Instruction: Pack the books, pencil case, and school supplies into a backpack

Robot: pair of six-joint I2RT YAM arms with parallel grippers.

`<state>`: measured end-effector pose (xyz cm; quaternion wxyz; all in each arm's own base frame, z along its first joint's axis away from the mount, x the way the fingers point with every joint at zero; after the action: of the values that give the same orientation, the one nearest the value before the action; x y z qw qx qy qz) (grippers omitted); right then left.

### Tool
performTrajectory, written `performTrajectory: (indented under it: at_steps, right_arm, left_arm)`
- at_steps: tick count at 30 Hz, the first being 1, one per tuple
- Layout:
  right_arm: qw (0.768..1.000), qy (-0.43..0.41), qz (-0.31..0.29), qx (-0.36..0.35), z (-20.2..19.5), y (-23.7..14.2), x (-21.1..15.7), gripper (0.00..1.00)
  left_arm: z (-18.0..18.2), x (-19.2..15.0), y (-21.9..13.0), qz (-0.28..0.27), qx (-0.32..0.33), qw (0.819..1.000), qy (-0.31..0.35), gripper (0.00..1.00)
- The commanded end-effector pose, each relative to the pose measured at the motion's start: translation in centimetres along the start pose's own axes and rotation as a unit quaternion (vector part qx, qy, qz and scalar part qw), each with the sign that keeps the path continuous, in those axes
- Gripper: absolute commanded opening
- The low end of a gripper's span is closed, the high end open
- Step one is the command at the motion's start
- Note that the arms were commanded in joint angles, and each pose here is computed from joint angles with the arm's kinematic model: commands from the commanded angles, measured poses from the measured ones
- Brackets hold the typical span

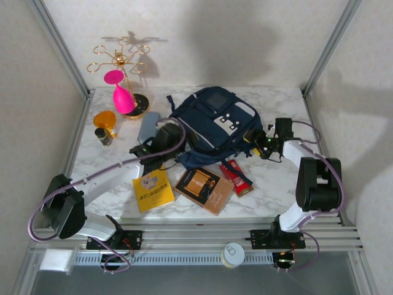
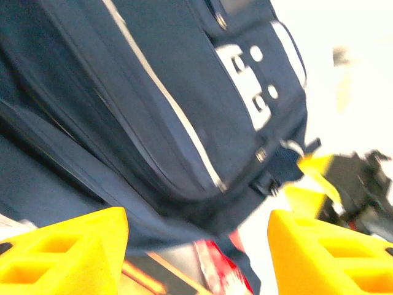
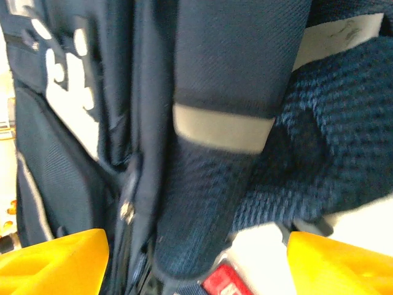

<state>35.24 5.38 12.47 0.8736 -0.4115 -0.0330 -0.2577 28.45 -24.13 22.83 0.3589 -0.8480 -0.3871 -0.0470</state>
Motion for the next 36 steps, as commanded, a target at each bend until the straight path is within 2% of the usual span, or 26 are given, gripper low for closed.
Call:
performTrajectory:
  at_steps: [1,3,9,15,17,19,24,33,36]
  right_arm:
    - [0.999,-0.016,-0.014,0.041,0.9,1.2,2.0,0.74]
    - [0.997,-0.015,-0.007,0.069,1.1,2.0,2.2,0.68]
    - [0.999,-0.008,-0.015,0.048,0.1,3.0,2.5,0.53]
    - [0.999,0.006,-0.011,0.049,0.1,3.2,2.6,0.40]
    - [0.999,0.010,-0.012,0.045,0.3,2.8,2.5,0.41]
    - [0.999,0.005,-0.015,0.041,1.0,2.1,2.1,0.50]
    - [0.999,0.029,-0.029,0.005,1.3,1.0,1.0,0.57]
    - [0.998,0.055,-0.009,0.009,2.0,4.1,2.5,0.56]
    - [0.999,0.051,-0.005,0.004,1.9,5.1,3.2,0.48]
  left_arm:
    - [-1.6,-3.6,1.3,0.032,-0.052,0.998,-0.008,0.60]
    - [-2.6,-6.2,2.6,0.069,-0.080,0.994,0.021,0.59]
    - [-3.2,-10.5,7.1,0.138,-0.090,0.980,0.108,0.53]
    - [-1.4,-10.6,10.4,0.122,-0.038,0.981,0.144,0.49]
    - [-0.8,-10.4,10.9,0.117,-0.026,0.982,0.145,0.48]
    - [-0.3,-10.2,11.0,0.107,-0.018,0.984,0.142,0.48]
    - [0.4,-9.9,10.9,0.095,-0.013,0.985,0.142,0.48]
    - [0.8,-9.3,11.1,0.076,0.007,0.987,0.144,0.48]
    - [1.2,-8.9,11.3,0.069,0.021,0.987,0.146,0.48]
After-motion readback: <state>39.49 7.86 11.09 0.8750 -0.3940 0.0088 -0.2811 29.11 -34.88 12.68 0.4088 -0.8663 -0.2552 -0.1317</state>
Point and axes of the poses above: each hand's point on the last joint's axis, 136 mm out from that joint toward the fingers, its own y axis out along the fingers, its own z axis along the line the jaws close on, x = y × z, the point moved 7 cm from there along -y, back along the fingers, and after that the axes turned 11 degrees about -y, right-handed, at the moved point
